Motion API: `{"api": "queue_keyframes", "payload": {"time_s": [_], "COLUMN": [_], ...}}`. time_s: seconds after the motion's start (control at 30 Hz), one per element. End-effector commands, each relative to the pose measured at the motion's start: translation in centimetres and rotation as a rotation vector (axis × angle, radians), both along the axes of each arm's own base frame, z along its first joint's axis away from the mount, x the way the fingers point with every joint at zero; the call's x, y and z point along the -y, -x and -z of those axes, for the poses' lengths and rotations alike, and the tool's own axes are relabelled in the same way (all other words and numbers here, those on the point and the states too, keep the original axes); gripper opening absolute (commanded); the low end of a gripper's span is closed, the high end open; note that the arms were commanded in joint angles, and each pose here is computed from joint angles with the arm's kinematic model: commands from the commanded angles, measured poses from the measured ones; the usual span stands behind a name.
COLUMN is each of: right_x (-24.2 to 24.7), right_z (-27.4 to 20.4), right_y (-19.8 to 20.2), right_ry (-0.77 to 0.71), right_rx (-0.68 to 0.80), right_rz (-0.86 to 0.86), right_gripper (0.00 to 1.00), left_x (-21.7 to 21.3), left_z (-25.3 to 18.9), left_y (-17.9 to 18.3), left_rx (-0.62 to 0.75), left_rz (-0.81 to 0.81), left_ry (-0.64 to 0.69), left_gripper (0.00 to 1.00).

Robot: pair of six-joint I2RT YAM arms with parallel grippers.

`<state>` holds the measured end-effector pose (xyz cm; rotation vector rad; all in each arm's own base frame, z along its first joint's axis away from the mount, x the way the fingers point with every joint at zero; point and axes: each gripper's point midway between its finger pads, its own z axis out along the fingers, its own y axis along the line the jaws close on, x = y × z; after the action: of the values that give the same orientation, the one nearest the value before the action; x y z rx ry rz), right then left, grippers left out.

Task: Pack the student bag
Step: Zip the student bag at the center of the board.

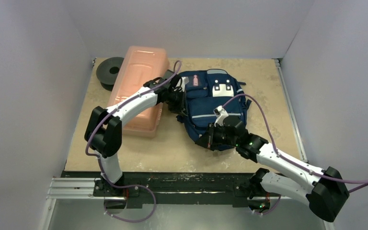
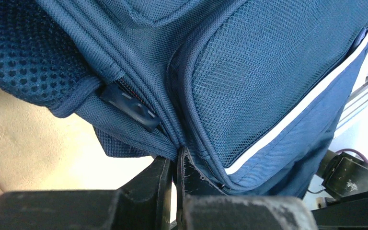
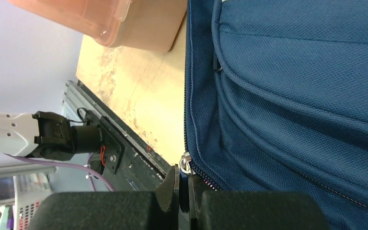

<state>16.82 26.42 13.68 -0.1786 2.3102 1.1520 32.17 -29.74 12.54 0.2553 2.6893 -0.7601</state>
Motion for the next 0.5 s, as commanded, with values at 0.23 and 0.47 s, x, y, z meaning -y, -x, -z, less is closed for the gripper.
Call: {"api": "queue_keyframes", "payload": {"time_s": [0.23,0.47], "right_x": [4.1,2.6], "right_z": [2.2,0.3], "right_y": [7.1,6.4], "right_ry": [0.046,-0.134], "right_rx": [-0.165,-0.141], "right_rz": [-0.069,-0.028], "right_gripper": [0.0,0.0], "left_x": [-0.9,-0.4], "left_z": [-6.8,-8.5], "left_y": [-14.5,-10.6], "left_rx": [0.503,0.418], "left_rz": [0.152,0.2], "left_ry": [-0.115,-0.001], "left_gripper": [0.0,0.35]}}
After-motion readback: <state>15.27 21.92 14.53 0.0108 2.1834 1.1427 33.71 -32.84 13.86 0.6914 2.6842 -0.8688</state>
